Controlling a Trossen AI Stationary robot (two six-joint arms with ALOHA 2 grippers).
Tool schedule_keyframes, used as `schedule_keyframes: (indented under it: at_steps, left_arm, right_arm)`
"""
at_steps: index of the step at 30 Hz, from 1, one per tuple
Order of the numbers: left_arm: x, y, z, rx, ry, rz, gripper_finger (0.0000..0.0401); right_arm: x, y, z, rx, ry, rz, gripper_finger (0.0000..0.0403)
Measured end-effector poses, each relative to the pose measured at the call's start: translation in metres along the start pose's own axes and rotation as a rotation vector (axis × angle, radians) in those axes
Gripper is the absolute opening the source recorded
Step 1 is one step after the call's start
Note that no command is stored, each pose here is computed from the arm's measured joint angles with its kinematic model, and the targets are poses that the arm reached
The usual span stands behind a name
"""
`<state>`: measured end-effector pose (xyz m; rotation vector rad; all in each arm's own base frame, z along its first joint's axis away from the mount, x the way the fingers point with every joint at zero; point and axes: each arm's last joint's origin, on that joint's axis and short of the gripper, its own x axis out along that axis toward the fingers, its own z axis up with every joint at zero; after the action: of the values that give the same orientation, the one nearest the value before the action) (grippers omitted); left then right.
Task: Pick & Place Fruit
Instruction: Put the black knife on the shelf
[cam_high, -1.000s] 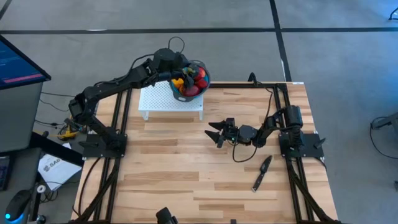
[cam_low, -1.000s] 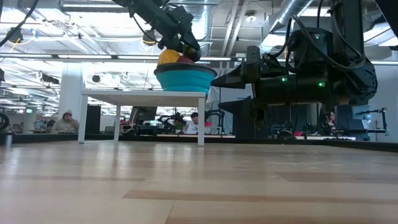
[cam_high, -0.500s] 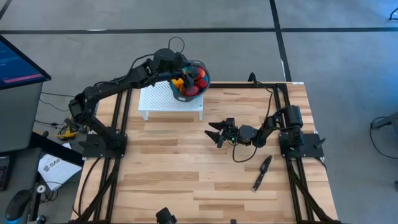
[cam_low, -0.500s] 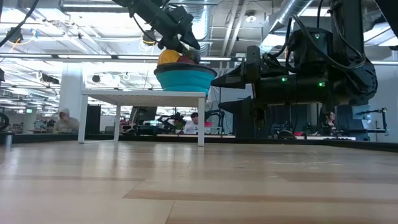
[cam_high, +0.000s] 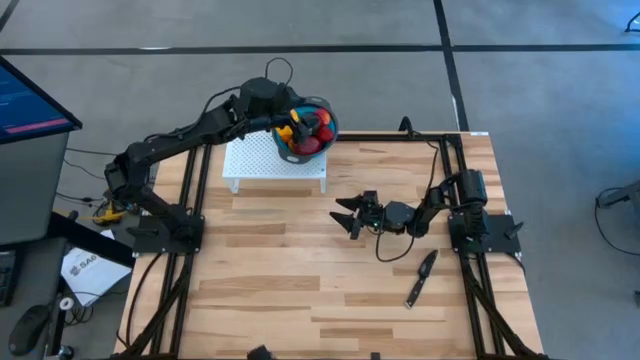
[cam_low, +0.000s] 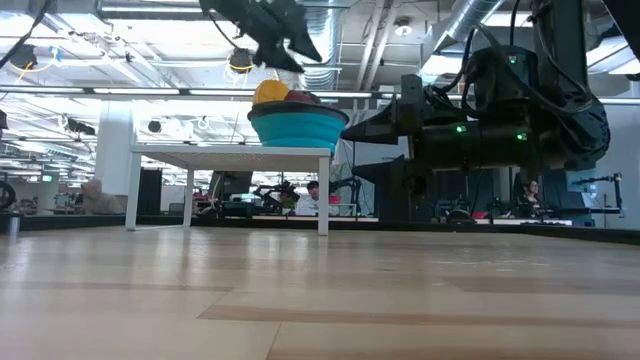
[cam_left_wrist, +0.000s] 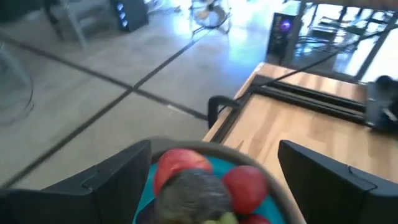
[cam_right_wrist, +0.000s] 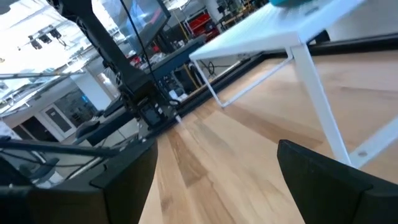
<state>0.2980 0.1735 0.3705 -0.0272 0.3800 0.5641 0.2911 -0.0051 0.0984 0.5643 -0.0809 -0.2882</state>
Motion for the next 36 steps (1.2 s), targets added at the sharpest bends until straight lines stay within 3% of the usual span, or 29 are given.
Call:
schedule_keyframes:
  at_steps: [5,9,14,21,26,30,33,36]
  left_arm:
    - [-0.038,-0.024,0.018,0.095,-0.093,-0.074,0.0331]
    - [-0.069,-0.046,0.026,0.157,-0.139,-0.157,0.0318]
    - [-0.093,-0.072,0.024,0.197,-0.152,-0.258,0.0301]
    - [-0.103,-0.092,-0.024,0.203,-0.151,-0.252,0.0283]
    - [-0.107,-0.091,-0.067,0.08,-0.206,-0.272,0.0272]
    - [-0.113,-0.084,-0.103,-0.009,-0.223,-0.279,0.0263]
    - [-0.121,-0.079,-0.126,-0.058,-0.261,-0.285,0.0255]
    - [-0.129,-0.072,-0.147,-0.098,-0.3,-0.289,0.0248]
  right_arm:
    - [-0.02,-0.006,0.005,0.043,0.02,-0.006,0.0324]
    - [-0.049,-0.007,0.021,0.01,0.015,0.006,0.0324]
    - [-0.084,0.0,0.046,-0.041,-0.011,0.139,0.0302]
    - [-0.11,-0.009,0.071,-0.105,0.062,0.2,0.0195]
    - [-0.12,-0.012,0.092,-0.165,0.057,0.303,0.0095]
    - [-0.129,-0.016,0.101,-0.203,0.038,0.263,0.0033]
    - [-0.139,-0.016,0.108,-0.239,0.016,0.255,0.0006]
    - [-0.149,-0.014,0.11,-0.254,0.017,0.249,0.001]
